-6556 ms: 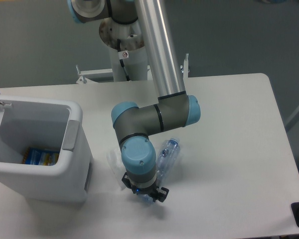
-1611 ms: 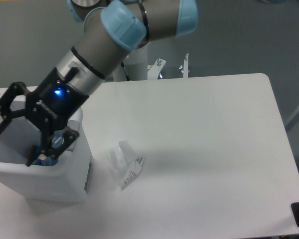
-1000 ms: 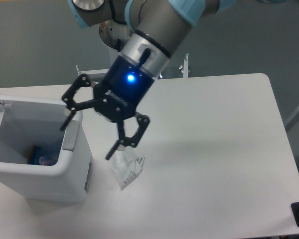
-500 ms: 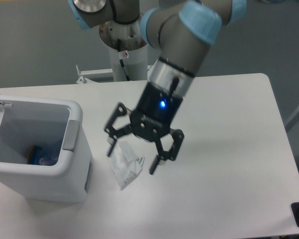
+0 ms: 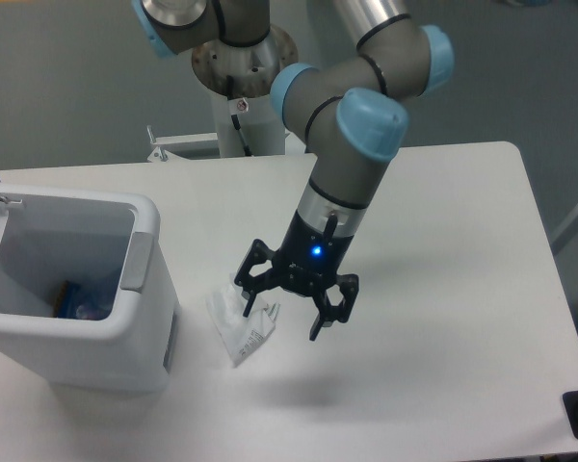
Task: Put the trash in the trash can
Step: 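Move the open gripper over the crumpled white tissue and lower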
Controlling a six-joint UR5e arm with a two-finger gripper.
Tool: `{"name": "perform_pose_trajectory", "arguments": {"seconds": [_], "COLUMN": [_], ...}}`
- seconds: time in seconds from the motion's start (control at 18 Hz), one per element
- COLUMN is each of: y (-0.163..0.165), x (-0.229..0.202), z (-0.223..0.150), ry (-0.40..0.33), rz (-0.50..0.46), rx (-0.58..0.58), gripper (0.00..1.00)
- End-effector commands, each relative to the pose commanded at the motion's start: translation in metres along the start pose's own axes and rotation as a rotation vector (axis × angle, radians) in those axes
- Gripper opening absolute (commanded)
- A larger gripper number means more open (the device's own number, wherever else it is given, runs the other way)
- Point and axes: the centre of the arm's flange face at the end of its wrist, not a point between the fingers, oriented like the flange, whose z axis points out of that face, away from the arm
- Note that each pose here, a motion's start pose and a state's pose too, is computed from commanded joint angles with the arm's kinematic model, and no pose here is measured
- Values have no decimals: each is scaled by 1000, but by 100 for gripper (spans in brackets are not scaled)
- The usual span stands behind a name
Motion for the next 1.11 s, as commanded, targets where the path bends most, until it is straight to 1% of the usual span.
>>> {"name": "perform_pose_trajectory", "arguments": {"seconds": [0.11, 0.17, 0.39, 0.56, 0.67, 0.78, 0.89, 0.94, 1.11], "y": [14, 22, 30, 37, 42, 48, 51, 52, 55], "x": [6, 10, 26, 39, 44, 47, 51, 53, 57], "z": [13, 20, 39, 53, 62, 78, 90, 94, 105], "ry": [17, 17, -10, -9, -25, -51, -93, -103, -104], "rz": [-8, 3, 42, 51, 58, 72, 96, 105, 91], "rx": [-30, -56, -139, -186, -225, -291, -354, -374, -398], "gripper": [100, 100, 100, 100, 100, 100, 100, 100, 100]}}
